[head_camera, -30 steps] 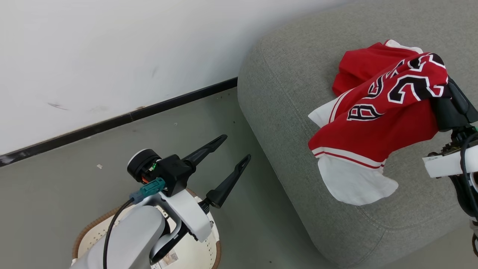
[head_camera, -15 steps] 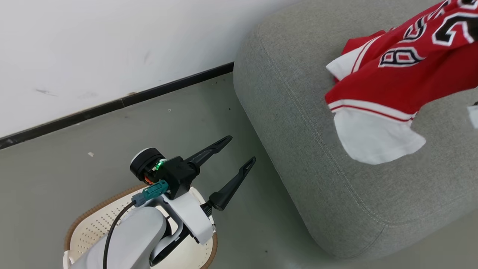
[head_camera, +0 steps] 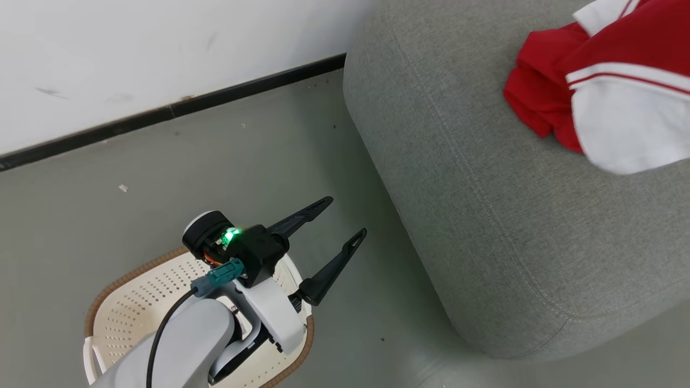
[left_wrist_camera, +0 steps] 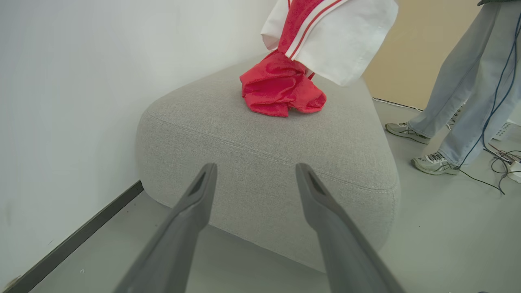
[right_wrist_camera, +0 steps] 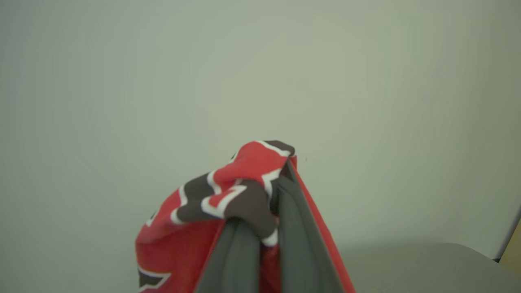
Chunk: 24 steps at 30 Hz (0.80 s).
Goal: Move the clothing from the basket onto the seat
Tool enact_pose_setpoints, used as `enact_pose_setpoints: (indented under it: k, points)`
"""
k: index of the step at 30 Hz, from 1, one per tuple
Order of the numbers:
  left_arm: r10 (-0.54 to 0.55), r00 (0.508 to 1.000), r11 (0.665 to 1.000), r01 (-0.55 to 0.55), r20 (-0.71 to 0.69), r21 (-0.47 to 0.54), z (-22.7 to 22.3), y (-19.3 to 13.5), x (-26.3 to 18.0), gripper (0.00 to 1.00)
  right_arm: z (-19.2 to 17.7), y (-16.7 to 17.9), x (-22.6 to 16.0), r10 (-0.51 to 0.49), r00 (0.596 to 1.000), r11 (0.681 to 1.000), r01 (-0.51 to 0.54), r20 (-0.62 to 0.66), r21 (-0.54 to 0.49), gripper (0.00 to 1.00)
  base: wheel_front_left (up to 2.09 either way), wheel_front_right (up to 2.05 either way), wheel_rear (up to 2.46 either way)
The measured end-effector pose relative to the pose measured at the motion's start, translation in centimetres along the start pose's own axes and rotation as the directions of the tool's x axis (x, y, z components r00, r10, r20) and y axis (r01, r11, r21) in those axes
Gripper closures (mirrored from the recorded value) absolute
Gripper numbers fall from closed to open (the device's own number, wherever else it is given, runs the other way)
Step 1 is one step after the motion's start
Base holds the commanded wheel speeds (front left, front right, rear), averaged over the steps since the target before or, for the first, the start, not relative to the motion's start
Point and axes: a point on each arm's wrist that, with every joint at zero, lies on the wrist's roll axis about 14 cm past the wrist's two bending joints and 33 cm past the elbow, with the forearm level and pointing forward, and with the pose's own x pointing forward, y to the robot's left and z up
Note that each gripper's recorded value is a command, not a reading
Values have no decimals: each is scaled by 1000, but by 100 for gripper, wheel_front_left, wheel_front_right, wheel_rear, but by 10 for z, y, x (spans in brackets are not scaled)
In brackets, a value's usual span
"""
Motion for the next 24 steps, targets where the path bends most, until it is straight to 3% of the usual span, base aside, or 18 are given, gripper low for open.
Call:
enact_pose_setpoints:
  k: [6,12,14,18,24]
  points:
    - [16,1000,1000,-17,-18,-15,-9,13,-2,0,-3,-35,17,-99,995,995,100,7,-27,100,0,0,0]
    - [33,999,999,-34,-21,-27,-15,27,-3,0,-60,-29,9,-91,985,995,84,-147,-50,100,0,0,0]
    - [38,999,999,-38,-26,-31,-18,32,-5,0,-99,-28,-14,-105,960,994,96,-260,-48,100,0,0,0]
    - [36,999,999,-37,-27,-28,-21,39,-3,0,-166,-27,-71,-143,872,989,140,-468,-41,100,0,0,0]
    - [40,999,998,-41,-29,-37,-27,49,-2,0,-208,-19,-105,-160,797,984,178,-582,-27,100,0,0,0]
